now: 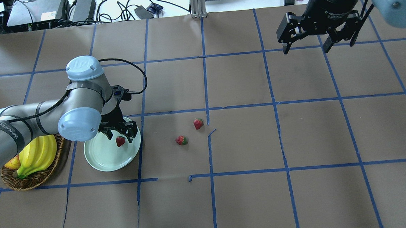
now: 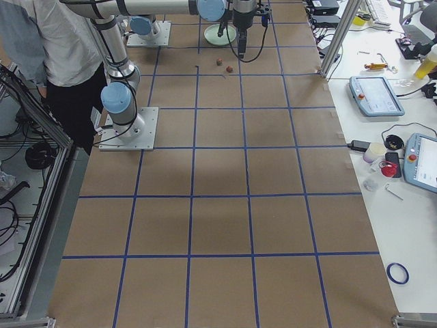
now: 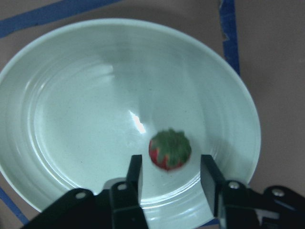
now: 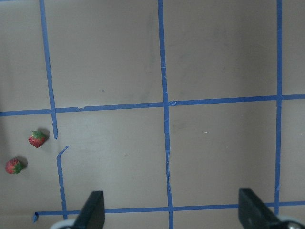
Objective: Collect all strawberries into plate
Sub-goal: 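Move the left gripper to the next strawberry and grasp it, then place the strawberry on the plate and open the left gripper, then reach the left gripper to the last strawberry and grasp it, then carry the strawberry onto the plate and release it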
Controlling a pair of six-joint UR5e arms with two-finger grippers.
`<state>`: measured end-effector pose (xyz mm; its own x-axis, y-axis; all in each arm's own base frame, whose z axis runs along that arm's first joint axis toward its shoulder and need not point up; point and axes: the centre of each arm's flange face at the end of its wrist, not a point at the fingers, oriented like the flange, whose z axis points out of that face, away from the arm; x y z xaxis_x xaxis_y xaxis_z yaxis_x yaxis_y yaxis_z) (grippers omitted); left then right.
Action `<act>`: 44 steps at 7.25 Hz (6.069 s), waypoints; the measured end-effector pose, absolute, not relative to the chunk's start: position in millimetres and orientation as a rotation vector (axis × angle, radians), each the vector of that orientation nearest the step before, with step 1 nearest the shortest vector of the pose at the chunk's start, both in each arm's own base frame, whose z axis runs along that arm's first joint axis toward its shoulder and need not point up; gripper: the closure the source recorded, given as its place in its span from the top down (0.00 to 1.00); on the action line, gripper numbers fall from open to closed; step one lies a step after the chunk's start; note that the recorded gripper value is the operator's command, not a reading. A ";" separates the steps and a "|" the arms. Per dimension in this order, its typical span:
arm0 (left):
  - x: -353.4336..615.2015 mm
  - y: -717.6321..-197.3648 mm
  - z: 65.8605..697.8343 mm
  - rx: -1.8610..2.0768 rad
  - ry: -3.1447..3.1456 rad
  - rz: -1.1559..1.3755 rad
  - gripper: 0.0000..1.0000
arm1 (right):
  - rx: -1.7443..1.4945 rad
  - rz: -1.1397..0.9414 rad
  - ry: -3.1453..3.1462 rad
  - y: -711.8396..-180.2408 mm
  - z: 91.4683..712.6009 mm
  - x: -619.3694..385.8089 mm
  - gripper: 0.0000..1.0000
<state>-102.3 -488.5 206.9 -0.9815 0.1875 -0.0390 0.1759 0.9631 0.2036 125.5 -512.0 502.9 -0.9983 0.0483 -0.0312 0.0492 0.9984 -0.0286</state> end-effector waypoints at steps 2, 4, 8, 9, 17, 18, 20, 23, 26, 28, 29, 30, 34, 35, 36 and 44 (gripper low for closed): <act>-175.2 -488.9 221.0 0.060 3.072 0.163 0.95 | 0.077 -0.044 3.109 -511.8 502.6 125.7 1.00; -245.3 -471.1 221.7 -0.111 3.096 0.130 0.91 | 0.076 -0.045 3.106 -512.2 502.0 126.0 1.00; -281.7 -455.7 201.4 -0.232 3.118 0.150 0.75 | 0.093 -0.046 3.104 -512.4 501.7 126.1 1.00; -282.2 -456.5 195.3 -0.237 3.112 0.158 0.72 | 0.094 -0.047 3.104 -512.4 501.8 126.1 1.00; -279.7 -460.9 185.4 -0.155 3.090 0.165 0.00 | 0.094 -0.060 3.104 -514.2 506.2 125.3 1.00; -267.6 -466.5 197.8 -0.074 3.069 0.141 0.00 | 0.094 -0.060 3.104 -514.2 506.1 125.3 1.00; -212.3 -484.2 226.2 0.042 3.034 0.161 0.00 | 0.095 -0.056 3.105 -514.0 504.6 125.3 1.00; -126.6 -483.5 231.1 0.153 3.009 0.259 0.40 | 0.085 -0.067 3.109 -514.1 504.6 127.6 1.00; -97.9 -476.7 217.7 0.170 3.008 0.305 1.00 | 0.082 -0.125 3.107 -517.4 508.9 127.9 1.00; -99.5 -485.2 227.0 0.156 3.011 0.261 1.00 | 0.083 -0.161 3.105 -519.1 512.2 127.9 1.00; -111.7 -493.2 236.6 0.100 3.014 0.215 1.00 | 0.082 -0.170 3.105 -518.6 513.3 127.8 1.00; -135.6 -497.7 242.9 0.003 3.012 0.173 1.00 | 0.081 -0.175 3.107 -517.7 514.2 127.8 1.00; -256.2 -494.5 230.4 -0.334 3.122 -0.019 0.97 | 0.077 -0.228 3.112 -519.2 515.8 128.1 1.00; -278.6 -499.9 222.9 -0.403 3.137 -0.071 0.96 | 0.076 -0.231 3.113 -519.2 516.0 128.1 1.00; -301.5 -509.5 217.9 -0.475 3.142 -0.105 0.94 | 0.077 -0.232 3.114 -519.1 516.1 128.1 1.00; -344.3 -500.6 185.5 -0.254 3.123 -0.070 0.00 | 0.077 -0.225 3.103 -520.6 513.9 129.2 1.00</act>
